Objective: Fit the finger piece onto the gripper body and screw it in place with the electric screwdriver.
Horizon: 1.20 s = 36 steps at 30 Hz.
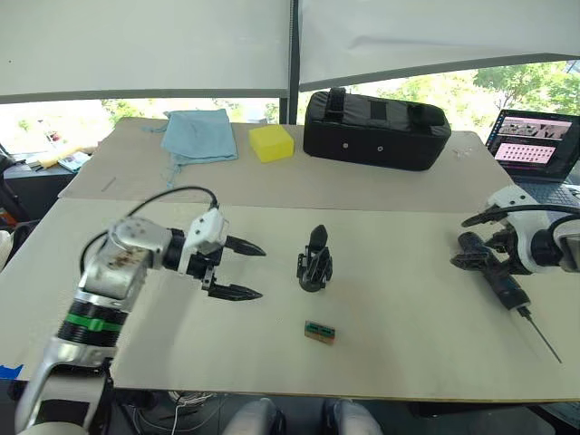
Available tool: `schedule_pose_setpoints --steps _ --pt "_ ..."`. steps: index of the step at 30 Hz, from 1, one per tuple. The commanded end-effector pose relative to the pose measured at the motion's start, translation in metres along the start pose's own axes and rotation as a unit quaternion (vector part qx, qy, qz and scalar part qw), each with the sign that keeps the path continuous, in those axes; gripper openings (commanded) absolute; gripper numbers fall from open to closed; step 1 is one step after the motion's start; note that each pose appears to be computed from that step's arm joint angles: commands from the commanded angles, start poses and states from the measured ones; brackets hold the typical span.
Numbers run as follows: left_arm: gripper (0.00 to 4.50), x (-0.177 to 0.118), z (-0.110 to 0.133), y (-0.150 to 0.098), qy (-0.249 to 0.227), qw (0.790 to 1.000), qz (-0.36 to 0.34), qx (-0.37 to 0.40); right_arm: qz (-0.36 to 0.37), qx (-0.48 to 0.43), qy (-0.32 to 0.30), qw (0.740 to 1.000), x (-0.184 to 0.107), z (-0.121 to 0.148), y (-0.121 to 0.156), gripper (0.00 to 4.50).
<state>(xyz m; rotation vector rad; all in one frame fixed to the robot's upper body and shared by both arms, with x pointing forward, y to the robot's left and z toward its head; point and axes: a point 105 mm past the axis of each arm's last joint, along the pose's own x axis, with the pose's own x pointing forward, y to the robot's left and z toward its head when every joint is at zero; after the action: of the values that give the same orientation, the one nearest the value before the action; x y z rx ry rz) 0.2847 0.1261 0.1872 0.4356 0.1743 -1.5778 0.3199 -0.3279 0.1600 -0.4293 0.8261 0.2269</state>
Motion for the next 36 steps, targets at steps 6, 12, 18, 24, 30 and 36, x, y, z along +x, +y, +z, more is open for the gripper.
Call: schedule_pose_setpoints --steps 6,12,18,24,30,36 --pt "4.50 -0.015 0.073 -0.023 -0.070 0.997 -0.045 0.004 -0.031 0.068 0.084 0.994 0.017 -0.032 -0.020 4.47" --pt "4.50 -0.016 0.088 -0.028 -0.085 0.995 -0.057 0.014 -0.040 0.067 0.114 0.990 0.040 -0.044 -0.018 4.47" --pt "4.50 -0.013 0.085 -0.030 -0.073 0.995 -0.060 0.021 -0.031 0.052 0.139 0.988 0.048 -0.063 -0.020 3.95" --pt "4.50 -0.013 0.084 -0.029 -0.069 0.995 -0.059 0.033 0.078 0.019 0.085 0.993 0.022 -0.029 0.001 2.00" --pt "4.50 -0.004 0.060 -0.026 -0.020 0.995 -0.077 0.057 0.205 -0.215 0.053 0.953 -0.015 -0.012 0.038 1.92" --pt "4.50 0.001 0.051 -0.027 -0.001 0.992 -0.097 0.080 0.195 -0.296 0.068 0.933 0.007 -0.032 0.043 1.91"
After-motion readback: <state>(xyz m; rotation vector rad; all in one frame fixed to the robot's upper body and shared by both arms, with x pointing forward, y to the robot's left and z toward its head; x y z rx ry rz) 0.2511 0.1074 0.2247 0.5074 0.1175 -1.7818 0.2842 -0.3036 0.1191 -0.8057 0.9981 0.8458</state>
